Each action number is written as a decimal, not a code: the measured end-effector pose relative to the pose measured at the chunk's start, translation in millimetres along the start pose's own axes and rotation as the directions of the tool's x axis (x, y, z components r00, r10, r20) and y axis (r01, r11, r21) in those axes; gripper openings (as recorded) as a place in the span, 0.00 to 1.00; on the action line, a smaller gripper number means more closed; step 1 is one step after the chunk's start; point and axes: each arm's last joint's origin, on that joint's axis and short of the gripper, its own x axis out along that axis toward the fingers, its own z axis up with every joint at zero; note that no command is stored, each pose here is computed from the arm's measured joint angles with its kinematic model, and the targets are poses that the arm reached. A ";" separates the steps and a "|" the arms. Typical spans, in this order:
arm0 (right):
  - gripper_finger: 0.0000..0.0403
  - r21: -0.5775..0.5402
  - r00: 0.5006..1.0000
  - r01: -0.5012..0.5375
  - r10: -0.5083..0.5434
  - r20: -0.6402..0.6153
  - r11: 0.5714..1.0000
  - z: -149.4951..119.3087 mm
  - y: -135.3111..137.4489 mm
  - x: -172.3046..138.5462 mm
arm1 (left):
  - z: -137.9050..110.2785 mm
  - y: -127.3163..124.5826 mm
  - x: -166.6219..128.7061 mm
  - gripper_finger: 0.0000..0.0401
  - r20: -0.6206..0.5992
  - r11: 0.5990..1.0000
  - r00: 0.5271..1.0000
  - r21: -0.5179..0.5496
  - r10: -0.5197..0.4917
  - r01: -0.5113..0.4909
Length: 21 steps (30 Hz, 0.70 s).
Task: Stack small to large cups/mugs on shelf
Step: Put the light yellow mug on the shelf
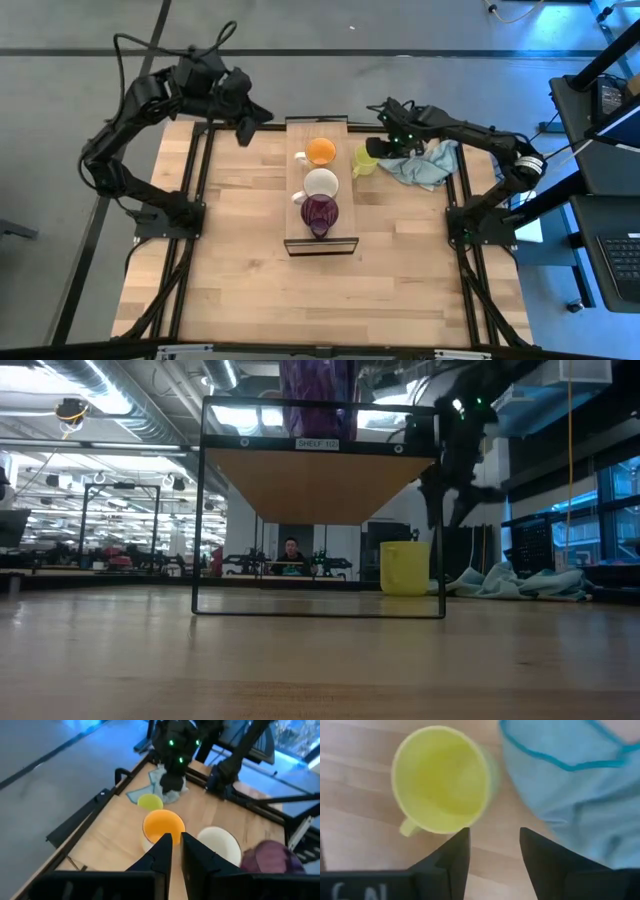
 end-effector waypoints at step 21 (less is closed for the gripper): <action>0.43 -0.155 0.987 -0.146 0.155 0.048 0.977 28.2 -21.8 25.9 | -13.2 26.5 33.5 0.08 -0.062 0.989 0.996 -0.134 0.058 -0.066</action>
